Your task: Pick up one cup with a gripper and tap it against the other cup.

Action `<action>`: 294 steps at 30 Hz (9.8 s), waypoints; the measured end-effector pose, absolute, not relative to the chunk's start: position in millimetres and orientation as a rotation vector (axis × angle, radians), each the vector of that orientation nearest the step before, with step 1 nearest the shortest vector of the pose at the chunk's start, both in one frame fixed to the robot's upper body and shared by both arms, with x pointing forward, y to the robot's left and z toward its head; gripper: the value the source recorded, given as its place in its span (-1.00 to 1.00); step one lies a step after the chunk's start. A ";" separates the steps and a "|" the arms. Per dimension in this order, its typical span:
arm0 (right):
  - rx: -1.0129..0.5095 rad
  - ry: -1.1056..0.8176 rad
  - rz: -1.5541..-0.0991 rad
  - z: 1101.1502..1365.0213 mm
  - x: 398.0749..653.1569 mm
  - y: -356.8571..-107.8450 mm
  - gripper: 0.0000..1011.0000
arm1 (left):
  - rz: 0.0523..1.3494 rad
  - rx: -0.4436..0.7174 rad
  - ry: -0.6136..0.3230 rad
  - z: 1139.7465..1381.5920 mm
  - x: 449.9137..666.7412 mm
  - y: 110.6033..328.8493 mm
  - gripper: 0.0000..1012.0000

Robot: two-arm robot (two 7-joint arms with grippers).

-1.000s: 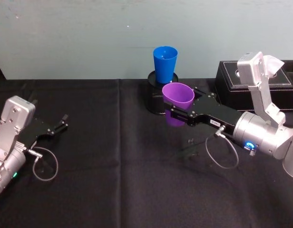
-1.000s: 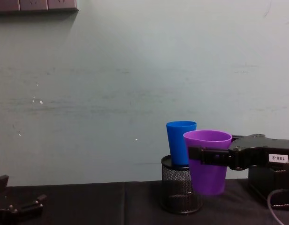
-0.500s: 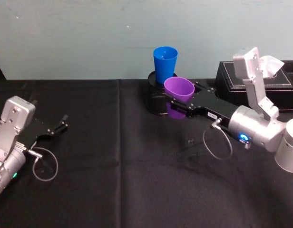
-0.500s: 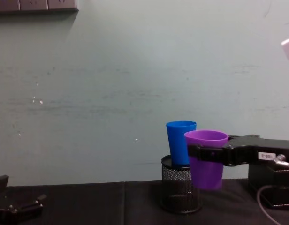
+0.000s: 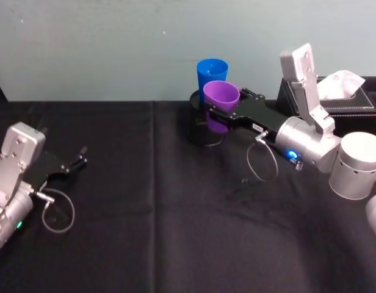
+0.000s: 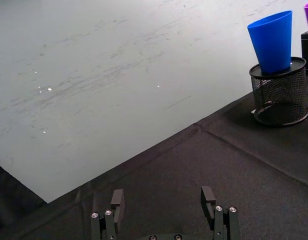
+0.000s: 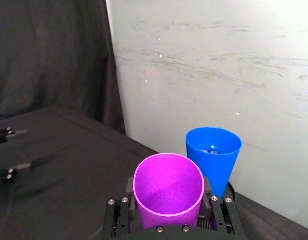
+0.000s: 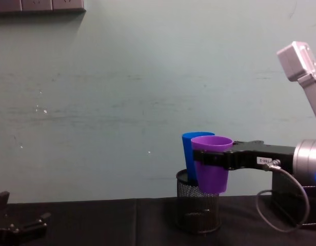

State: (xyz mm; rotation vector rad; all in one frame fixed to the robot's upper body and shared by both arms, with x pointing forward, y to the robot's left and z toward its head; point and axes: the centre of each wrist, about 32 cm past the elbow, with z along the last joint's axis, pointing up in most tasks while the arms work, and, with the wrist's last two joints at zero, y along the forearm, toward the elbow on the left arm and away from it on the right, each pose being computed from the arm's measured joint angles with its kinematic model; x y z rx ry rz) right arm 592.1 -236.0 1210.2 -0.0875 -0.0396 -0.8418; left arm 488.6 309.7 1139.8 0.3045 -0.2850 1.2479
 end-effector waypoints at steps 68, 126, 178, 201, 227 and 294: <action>-0.069 -0.027 -0.891 1225.6 632.3 -229.1 0.44 | 1.248 0.304 -0.285 1139.8 488.6 309.7 0.98; -0.069 -0.027 -0.891 1225.6 632.3 -229.1 0.44 | 1.248 0.304 -0.285 1139.8 488.6 309.6 0.98; -0.069 -0.027 -0.891 1225.6 632.3 -229.1 0.44 | 1.248 0.305 -0.285 1139.8 488.6 309.7 0.98; -0.046 0.000 -0.789 1227.0 583.5 -246.2 0.44 | 1.248 0.305 -0.285 1139.8 488.6 309.7 0.98; -0.096 0.046 -0.816 1152.0 485.1 -270.5 0.44 | 1.248 0.304 -0.285 1139.7 488.6 309.7 0.98; -0.027 -0.052 -0.849 1133.5 485.9 -257.2 0.98 | 1.248 0.304 -0.285 1139.8 488.6 309.7 0.98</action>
